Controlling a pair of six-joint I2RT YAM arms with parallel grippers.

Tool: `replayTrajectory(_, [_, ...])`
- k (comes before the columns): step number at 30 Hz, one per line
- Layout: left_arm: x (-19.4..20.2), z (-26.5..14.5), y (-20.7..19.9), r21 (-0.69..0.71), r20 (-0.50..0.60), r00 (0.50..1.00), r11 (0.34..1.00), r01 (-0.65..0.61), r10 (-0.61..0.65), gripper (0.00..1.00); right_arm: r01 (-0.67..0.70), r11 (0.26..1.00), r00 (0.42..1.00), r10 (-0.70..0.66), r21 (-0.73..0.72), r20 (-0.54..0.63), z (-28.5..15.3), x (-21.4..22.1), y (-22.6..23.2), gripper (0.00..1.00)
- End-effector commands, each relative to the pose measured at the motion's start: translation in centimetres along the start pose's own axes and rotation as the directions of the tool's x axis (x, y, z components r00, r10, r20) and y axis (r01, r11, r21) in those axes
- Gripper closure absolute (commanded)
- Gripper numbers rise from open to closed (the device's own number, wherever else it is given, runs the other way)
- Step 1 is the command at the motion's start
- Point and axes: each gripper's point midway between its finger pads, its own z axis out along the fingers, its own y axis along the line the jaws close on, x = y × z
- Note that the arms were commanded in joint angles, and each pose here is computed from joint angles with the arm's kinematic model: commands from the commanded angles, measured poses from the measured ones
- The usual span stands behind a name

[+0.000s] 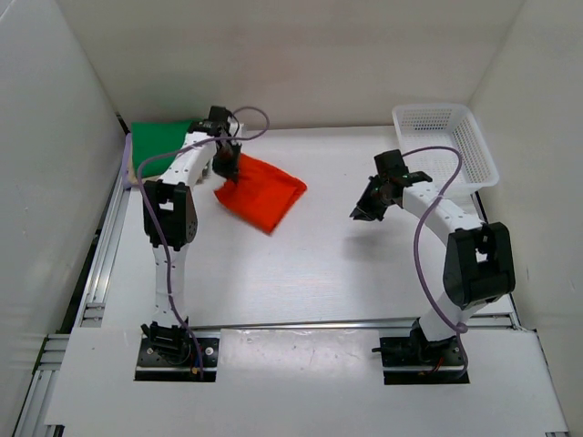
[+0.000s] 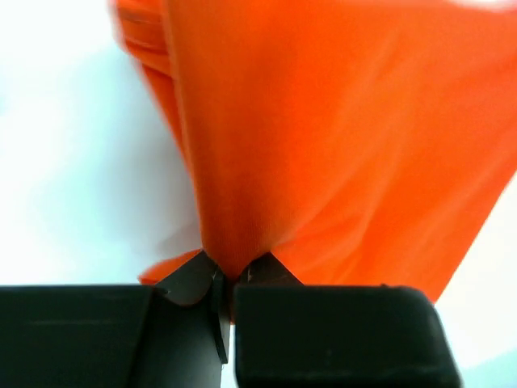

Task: Fold and stack the t-shirts
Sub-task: Put the neatly folded tshirt into the corner of the board with the left arm

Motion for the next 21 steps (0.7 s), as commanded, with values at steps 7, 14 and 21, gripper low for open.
replayTrajectory(7, [-10.6,-6.1,8.4,-0.731,0.336,0.928,0.666,0.149,0.161,0.9,0.01,0.999,0.999,-0.012,0.043,0.052,-1.9,-0.6,-1.9,0.81])
replayTrajectory(14, [-15.8,-11.6,8.5,-0.72,0.558,0.808,0.595,0.357,0.191,0.9,0.006,0.998,0.999,-0.009,0.064,0.046,-2.1,0.3,-3.0,0.81])
replayTrajectory(21, [-17.7,-16.9,8.8,-0.66,0.678,0.709,0.587,0.469,0.194,0.9,0.008,0.998,0.998,-0.012,0.067,0.062,-2.5,0.0,-3.4,0.81])
